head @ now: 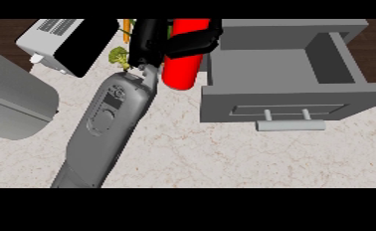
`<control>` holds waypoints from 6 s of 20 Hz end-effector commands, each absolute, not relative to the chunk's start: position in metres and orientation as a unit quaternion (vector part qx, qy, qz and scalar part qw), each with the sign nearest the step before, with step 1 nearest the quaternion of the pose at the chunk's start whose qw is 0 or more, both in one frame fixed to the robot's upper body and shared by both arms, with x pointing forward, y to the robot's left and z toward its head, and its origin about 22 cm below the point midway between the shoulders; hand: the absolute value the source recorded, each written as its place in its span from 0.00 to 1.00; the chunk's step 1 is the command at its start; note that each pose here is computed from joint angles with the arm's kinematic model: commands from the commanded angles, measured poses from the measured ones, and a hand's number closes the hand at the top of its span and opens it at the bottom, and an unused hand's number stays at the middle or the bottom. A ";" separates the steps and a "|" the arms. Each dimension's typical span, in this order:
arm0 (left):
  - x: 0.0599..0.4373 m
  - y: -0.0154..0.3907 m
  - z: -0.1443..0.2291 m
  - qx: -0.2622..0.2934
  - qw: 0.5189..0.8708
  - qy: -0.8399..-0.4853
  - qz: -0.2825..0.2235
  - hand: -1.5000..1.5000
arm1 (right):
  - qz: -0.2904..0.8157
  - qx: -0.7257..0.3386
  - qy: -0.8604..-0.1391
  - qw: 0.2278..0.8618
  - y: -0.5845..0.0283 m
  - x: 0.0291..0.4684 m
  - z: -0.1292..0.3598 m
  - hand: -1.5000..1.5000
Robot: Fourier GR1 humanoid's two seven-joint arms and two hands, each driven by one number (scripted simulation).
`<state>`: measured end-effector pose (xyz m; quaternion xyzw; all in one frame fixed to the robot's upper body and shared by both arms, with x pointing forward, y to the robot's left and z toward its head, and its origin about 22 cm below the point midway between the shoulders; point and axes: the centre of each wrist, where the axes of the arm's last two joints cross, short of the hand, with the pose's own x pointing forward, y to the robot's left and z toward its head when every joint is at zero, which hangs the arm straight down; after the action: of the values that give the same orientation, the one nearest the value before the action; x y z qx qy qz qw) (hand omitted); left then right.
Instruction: Pick up the can, place it into the drawer and close the drawer
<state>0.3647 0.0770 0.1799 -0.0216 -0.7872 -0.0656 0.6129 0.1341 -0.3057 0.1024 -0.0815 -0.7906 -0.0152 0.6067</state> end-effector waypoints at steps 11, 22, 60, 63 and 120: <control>0.399 0.003 0.232 0.005 0.619 -0.782 -0.076 1.00 | -0.016 -0.092 -0.792 0.604 -0.306 0.139 0.101 0.00; 0.417 -0.015 0.233 0.025 0.624 -0.775 -0.097 1.00 | -0.013 -0.070 -0.789 0.611 -0.298 0.150 0.105 0.00; 0.433 -0.004 0.169 0.158 0.611 -0.769 -0.100 0.00 | 0.024 -0.050 -0.806 0.590 -0.286 0.184 0.112 0.00; 0.428 -0.001 0.154 0.156 0.618 -0.766 -0.086 0.00 | 0.011 -0.054 -0.805 0.591 -0.291 0.179 0.110 0.00; 0.415 0.076 0.205 0.112 0.630 -0.768 -0.017 0.00 | 0.386 -0.475 -0.654 0.446 -0.234 0.343 -0.001 0.00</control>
<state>0.4185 0.0648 0.2203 0.1047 -0.7730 -0.0152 0.6255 0.3364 -0.2378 0.0265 -0.4726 -0.6807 0.3762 0.4143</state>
